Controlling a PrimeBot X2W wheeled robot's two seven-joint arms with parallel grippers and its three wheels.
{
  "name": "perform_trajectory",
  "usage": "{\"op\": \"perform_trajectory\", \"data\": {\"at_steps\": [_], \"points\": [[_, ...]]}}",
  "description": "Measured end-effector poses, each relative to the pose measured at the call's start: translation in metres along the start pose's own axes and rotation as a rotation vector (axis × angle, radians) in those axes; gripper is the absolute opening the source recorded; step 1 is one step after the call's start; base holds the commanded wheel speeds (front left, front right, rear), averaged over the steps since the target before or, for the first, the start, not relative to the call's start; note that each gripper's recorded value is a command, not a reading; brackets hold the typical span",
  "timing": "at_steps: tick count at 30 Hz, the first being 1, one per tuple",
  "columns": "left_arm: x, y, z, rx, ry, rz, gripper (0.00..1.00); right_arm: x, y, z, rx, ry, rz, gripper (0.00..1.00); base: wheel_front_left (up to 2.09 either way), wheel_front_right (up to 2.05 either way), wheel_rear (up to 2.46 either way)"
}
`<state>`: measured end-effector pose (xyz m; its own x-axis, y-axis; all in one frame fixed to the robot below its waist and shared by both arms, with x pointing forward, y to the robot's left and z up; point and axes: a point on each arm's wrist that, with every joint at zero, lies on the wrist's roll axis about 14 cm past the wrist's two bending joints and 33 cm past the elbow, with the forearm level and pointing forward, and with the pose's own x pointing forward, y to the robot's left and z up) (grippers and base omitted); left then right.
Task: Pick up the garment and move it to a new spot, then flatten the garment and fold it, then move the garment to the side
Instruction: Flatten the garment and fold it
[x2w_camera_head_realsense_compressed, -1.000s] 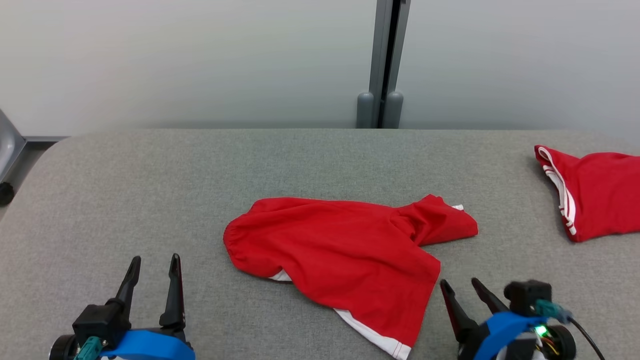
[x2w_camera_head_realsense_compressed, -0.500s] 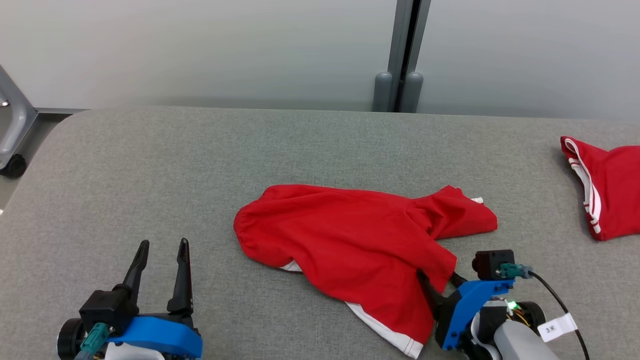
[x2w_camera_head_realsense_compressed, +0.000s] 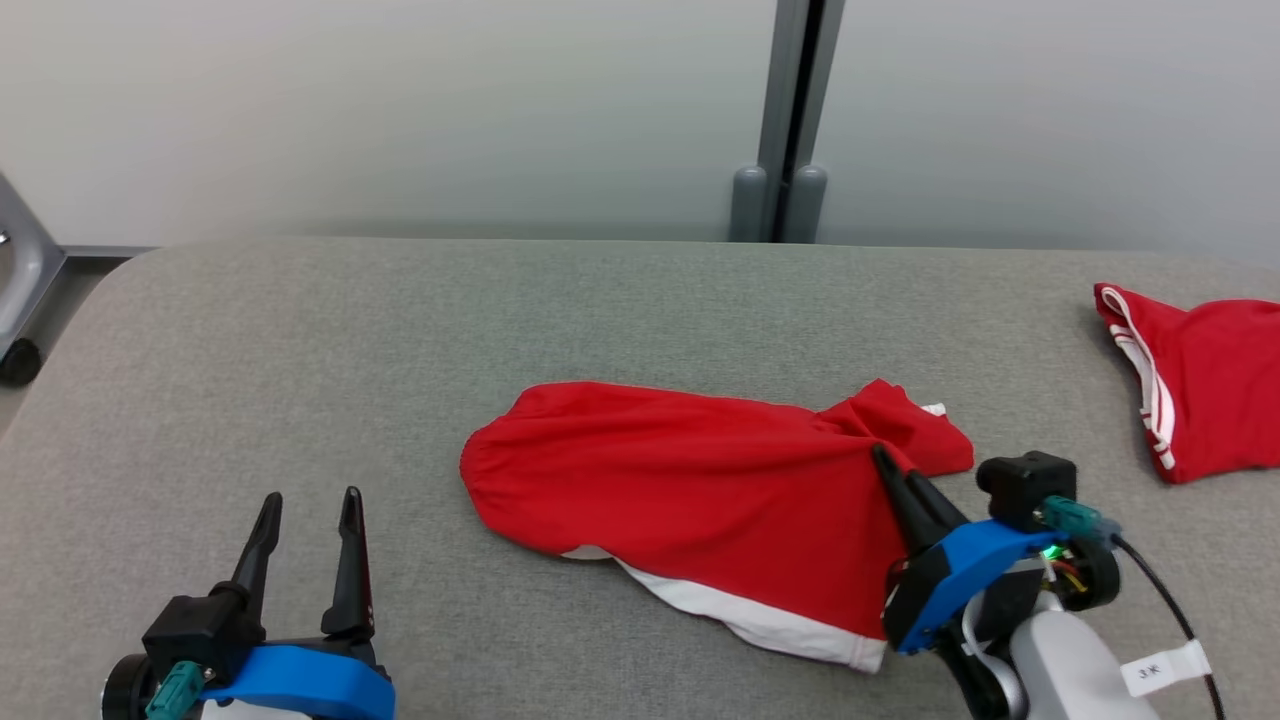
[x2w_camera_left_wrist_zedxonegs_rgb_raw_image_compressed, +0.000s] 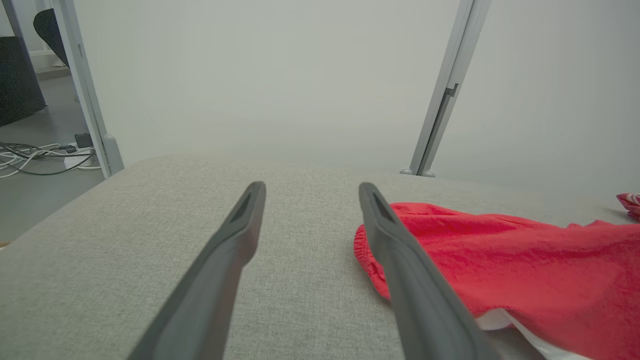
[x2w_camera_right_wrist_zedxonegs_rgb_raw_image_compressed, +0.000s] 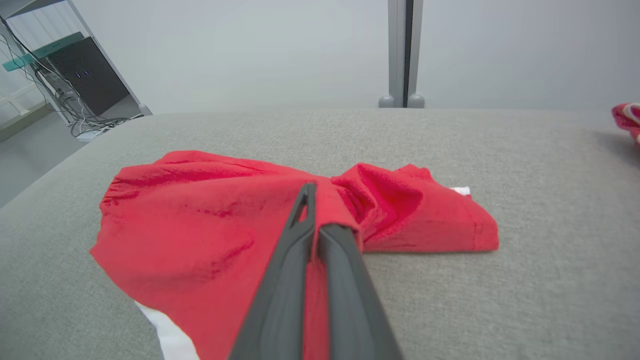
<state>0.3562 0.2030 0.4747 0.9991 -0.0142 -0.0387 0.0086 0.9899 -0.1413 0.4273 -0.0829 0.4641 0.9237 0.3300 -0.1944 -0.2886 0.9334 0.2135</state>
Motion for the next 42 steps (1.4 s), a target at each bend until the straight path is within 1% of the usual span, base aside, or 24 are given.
{"op": "perform_trajectory", "data": {"at_steps": [5, 6, 9, 11, 15, 17, 18, 19, 20, 21, 26, 30, 34, 42], "points": [[0.005, -0.005, 0.002, -0.003, -0.007, -0.013, 1.0, -0.017, -0.025, 0.033, -0.085, -0.059, -0.081, 0.0, 0.0, 0.0, 0.0], [0.005, -0.006, 0.001, -0.006, -0.005, -0.014, 1.0, -0.018, -0.03, 0.039, -0.087, -0.067, -0.097, 0.0, 0.0, 0.0, 0.0], [0.007, -0.01, -0.001, -0.006, -0.001, -0.028, 1.0, -0.017, -0.047, 0.045, -0.123, -0.044, -0.147, 0.0, 0.0, 0.0, 0.0], [0.008, -0.011, -0.002, -0.006, 0.002, -0.034, 1.0, -0.011, -0.058, 0.05, -0.146, -0.025, -0.171, 0.0, 0.0, 0.0, 0.0], [0.012, -0.012, -0.002, 0.006, 0.004, -0.045, 1.0, 0.007, -0.079, 0.054, -0.15, 0.004, -0.206, 0.0, 0.0, 0.0, 0.0], [0.015, -0.011, -0.003, 0.004, 0.007, -0.042, 1.0, 0.019, -0.086, 0.057, -0.149, 0.005, -0.215, 0.0, 0.0, 0.0, 0.0], [0.015, -0.011, -0.003, 0.004, 0.007, -0.042, 1.0, 0.019, -0.086, 0.057, -0.149, 0.005, -0.215, 0.0, 0.0, 0.0, 0.0], [0.018, -0.009, -0.004, 0.006, 0.01, -0.039, 1.0, 0.031, -0.093, 0.057, -0.14, 0.01, -0.228, 0.0, 0.0, 0.0, 0.0], [0.018, -0.008, -0.004, 0.008, 0.012, -0.036, 1.0, 0.036, -0.096, 0.055, -0.129, 0.015, -0.234, 0.24, 0.0, 0.0, 0.0], [0.019, -0.007, -0.005, 0.009, 0.015, -0.033, 1.0, 0.04, -0.097, 0.051, -0.123, 0.025, -0.238, 1.0, 0.0, 0.0, 0.0], [0.019, -0.005, -0.009, 0.009, 0.026, -0.026, 1.0, 0.053, -0.09, 0.04, -0.126, 0.033, -0.219, 1.0, 0.0, 0.0, 0.0], [0.019, -0.009, -0.008, 0.009, 0.023, -0.042, 1.0, 0.045, -0.088, 0.052, -0.142, -0.061, -0.219, 1.0, 0.0, 0.0, 0.0], [0.019, -0.013, -0.004, 0.006, 0.009, -0.052, 1.0, 0.019, -0.094, 0.051, -0.161, -0.124, -0.243, 1.0, 0.0, 0.0, 0.0], [0.014, -0.025, -0.003, 0.003, 0.005, -0.082, 1.0, -0.041, -0.105, 0.038, -0.124, -0.178, -0.319, 1.0, 0.0, 0.0, 0.0]]}}
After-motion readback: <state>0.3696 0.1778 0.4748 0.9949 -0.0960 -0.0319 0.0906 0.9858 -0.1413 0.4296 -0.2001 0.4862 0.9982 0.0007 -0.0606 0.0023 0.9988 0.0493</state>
